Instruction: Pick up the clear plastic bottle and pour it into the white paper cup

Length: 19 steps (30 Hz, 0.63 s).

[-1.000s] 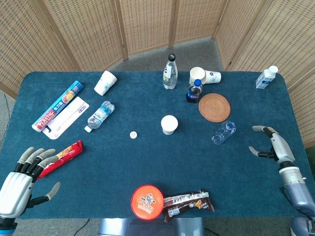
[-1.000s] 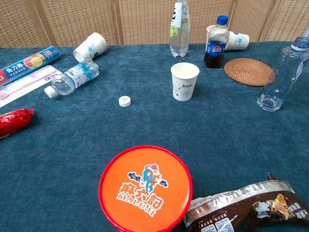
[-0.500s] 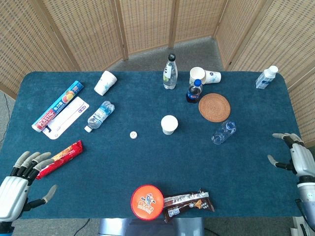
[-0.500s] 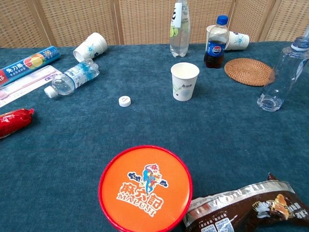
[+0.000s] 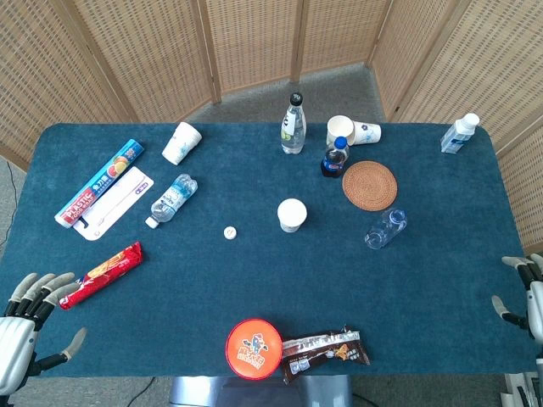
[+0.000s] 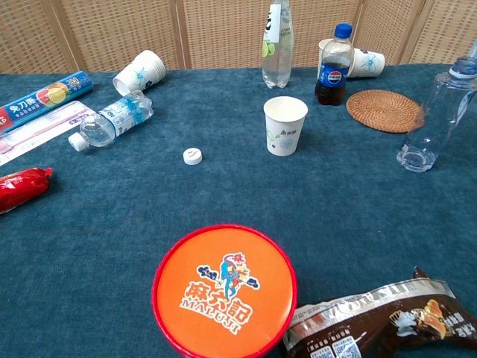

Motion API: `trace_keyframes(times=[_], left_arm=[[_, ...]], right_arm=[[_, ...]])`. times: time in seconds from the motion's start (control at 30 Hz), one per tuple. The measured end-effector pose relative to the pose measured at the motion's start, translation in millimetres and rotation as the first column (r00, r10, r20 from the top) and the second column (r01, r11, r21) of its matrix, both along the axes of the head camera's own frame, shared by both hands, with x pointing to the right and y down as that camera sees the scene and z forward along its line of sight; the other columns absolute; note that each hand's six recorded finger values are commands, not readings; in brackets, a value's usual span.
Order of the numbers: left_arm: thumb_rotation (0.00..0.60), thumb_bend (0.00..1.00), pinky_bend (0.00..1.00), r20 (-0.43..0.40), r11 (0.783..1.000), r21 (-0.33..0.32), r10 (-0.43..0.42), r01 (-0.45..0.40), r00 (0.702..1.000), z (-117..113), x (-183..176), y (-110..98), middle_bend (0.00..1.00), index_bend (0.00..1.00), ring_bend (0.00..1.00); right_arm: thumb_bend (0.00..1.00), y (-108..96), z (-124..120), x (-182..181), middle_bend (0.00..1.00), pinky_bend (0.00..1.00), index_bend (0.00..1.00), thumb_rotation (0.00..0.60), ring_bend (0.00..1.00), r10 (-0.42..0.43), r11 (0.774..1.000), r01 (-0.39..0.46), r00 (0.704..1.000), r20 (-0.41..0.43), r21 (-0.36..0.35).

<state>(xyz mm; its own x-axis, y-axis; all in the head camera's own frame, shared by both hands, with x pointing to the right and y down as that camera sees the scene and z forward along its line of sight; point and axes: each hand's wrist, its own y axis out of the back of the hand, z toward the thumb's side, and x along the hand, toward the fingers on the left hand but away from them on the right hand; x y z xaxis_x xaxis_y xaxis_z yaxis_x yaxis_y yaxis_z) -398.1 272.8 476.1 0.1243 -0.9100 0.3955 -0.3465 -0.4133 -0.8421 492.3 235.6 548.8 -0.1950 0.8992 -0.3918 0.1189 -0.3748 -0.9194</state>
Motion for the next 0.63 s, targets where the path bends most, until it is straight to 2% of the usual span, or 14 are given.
trace_keyframes(times=[0.13, 0.27, 0.63], left_arm=[[0.487, 0.38, 0.04, -0.003, 1.0, 0.0, 0.001, -0.001, 1.0, -0.5, -0.2, 0.1, 0.19, 0.21, 0.14], [0.488, 0.38, 0.04, -0.006, 1.0, -0.001, 0.006, -0.006, 1.0, -0.7, 0.9, -1.0, 0.19, 0.21, 0.14], [0.488, 0.38, 0.04, -0.008, 0.999, -0.016, 0.03, -0.03, 1.0, 3.5, 7.1, -5.0, 0.19, 0.21, 0.14]], right_arm=[[0.29, 12.4, -3.2, -2.8, 0.27, 0.07, 0.24, 0.6, 0.11, 0.01, 1.0, -0.01, 1.0, -0.028, 0.012], [0.29, 16.0, -1.4, -3.1, 0.27, 0.07, 0.24, 0.6, 0.11, 0.025, 1.0, -0.024, 1.0, -0.009, 0.013], [0.28, 24.0, 2.6, -7.3, 0.27, 0.06, 0.24, 0.6, 0.11, 0.021, 1.0, -0.021, 0.999, -0.032, 0.002]])
